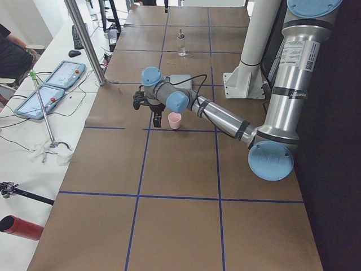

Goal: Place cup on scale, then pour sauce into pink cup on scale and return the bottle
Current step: 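Reach the left gripper down to the pink cup and grasp it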

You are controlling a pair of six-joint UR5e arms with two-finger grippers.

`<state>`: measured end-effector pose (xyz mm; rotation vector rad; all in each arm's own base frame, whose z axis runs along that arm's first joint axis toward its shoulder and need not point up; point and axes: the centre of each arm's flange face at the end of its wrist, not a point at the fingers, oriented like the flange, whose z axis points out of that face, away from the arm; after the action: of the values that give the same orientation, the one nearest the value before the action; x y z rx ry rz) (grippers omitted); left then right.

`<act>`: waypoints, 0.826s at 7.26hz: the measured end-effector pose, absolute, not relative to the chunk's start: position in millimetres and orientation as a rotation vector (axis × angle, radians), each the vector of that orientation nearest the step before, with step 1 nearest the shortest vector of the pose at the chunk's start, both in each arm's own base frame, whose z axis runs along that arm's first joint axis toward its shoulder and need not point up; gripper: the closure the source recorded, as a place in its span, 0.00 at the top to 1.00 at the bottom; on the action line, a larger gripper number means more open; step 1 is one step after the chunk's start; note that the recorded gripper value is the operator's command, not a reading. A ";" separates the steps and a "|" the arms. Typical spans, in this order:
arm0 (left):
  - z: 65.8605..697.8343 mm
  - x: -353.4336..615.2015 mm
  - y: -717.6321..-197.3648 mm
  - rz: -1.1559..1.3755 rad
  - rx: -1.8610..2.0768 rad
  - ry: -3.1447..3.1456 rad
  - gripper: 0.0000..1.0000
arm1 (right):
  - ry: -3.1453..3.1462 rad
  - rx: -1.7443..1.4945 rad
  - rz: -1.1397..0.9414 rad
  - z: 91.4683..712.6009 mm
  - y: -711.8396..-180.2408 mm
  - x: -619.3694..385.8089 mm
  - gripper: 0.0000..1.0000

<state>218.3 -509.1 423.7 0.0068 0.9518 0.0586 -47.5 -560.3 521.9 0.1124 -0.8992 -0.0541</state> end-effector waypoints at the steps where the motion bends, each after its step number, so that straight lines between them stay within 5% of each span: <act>1: 431.0 234.8 -508.3 0.062 -0.012 0.947 1.00 | -0.902 0.117 -0.054 521.3 -559.6 -47.6 1.00; 6: 428.3 311.1 -497.9 0.085 -0.061 0.907 0.94 | -0.906 0.132 -0.062 522.7 -559.1 -48.0 1.00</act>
<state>311.1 -497.9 428.3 -0.0608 0.9069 0.0848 -48.0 -559.1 522.7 0.1318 -0.9060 -0.0622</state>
